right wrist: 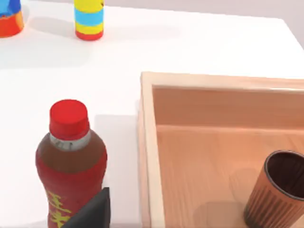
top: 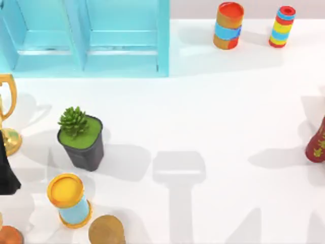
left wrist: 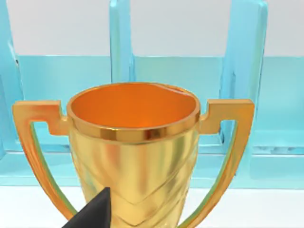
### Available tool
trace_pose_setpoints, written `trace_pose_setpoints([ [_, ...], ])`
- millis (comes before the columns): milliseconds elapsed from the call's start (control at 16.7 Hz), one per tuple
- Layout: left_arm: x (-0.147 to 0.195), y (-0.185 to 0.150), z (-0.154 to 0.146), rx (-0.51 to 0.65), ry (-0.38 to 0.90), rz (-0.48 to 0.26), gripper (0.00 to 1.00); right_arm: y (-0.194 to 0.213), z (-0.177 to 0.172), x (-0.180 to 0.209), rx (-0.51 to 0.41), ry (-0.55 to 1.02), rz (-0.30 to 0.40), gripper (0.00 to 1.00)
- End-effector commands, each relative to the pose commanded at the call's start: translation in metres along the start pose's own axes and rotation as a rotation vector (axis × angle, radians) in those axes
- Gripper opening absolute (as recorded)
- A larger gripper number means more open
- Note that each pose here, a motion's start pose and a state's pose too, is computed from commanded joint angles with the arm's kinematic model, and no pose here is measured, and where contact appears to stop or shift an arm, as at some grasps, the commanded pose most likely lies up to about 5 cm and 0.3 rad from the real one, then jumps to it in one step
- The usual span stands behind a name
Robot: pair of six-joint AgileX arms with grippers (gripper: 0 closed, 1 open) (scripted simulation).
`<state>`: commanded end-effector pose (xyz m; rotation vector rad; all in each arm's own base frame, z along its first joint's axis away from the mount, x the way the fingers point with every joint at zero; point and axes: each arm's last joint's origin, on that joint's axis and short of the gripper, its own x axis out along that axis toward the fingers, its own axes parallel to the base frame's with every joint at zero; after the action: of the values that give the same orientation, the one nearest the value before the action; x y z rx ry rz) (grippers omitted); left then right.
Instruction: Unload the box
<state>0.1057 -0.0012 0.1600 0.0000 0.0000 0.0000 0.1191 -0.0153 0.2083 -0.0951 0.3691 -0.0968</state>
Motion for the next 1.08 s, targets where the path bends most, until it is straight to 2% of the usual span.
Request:
trace_pose_setpoints([
  [300, 0.0, 0.0, 0.0, 0.0, 0.0, 0.0, 1.0, -0.027, 0.048, 0.029, -0.052, 0.454, -0.028, 1.0],
  [660, 0.0, 0.0, 0.0, 0.0, 0.0, 0.0, 1.0, -0.076, 0.076, 0.091, -0.031, 0.953, 0.052, 1.0],
  [900, 0.0, 0.0, 0.0, 0.0, 0.0, 0.0, 1.0, -0.102, 0.075, 0.121, 0.004, 1.148, 0.122, 1.0],
  [1080, 0.0, 0.0, 0.0, 0.0, 0.0, 0.0, 1.0, -0.11, 0.073, 0.129, 0.016, 1.199, 0.145, 1.0],
])
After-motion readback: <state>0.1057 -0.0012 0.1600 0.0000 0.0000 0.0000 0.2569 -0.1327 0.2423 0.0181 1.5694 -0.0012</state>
